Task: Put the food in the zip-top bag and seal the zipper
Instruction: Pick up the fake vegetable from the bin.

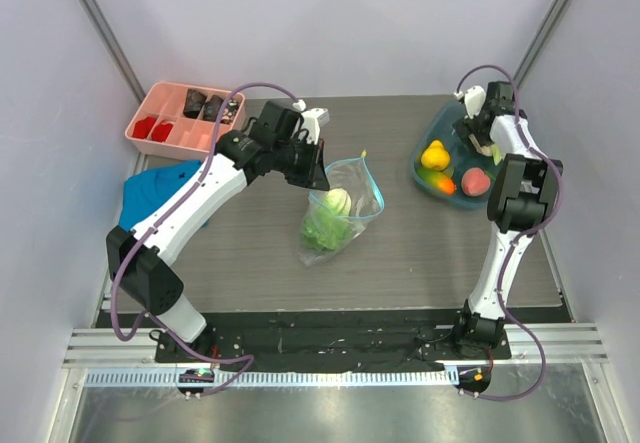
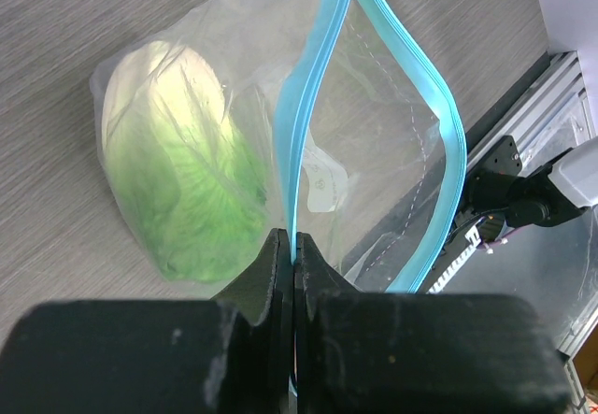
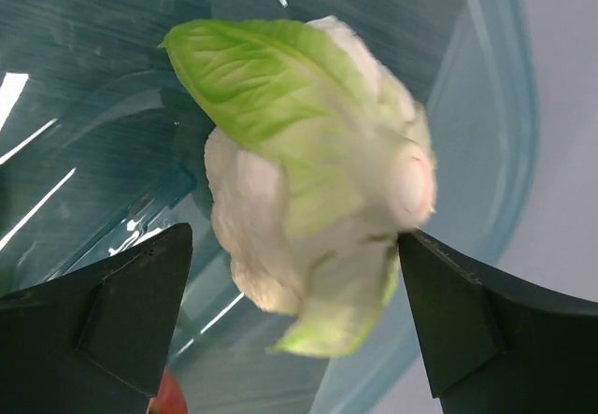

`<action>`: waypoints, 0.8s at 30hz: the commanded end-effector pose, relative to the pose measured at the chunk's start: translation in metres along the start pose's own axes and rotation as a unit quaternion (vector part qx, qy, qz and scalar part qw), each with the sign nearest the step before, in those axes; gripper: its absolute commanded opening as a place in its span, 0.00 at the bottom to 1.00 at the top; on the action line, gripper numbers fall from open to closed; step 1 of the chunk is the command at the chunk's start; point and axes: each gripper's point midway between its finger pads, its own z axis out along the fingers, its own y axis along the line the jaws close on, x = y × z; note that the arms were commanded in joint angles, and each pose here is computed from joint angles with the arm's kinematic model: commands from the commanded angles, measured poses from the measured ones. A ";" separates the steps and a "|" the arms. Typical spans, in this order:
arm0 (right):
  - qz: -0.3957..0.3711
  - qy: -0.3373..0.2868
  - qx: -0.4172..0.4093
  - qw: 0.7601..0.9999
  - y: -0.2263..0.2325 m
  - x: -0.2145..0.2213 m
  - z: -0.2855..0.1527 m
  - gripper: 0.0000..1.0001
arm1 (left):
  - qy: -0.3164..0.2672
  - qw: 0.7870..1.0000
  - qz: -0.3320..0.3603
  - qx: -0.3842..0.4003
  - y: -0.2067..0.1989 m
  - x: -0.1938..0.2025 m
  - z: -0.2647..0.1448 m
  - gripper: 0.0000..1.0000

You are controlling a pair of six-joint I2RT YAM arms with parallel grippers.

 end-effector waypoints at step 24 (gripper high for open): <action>0.109 -0.202 -0.069 0.971 -0.031 -0.109 -0.214 0.01 | -0.033 0.999 -0.008 0.026 -0.011 -0.008 -0.004 0.00</action>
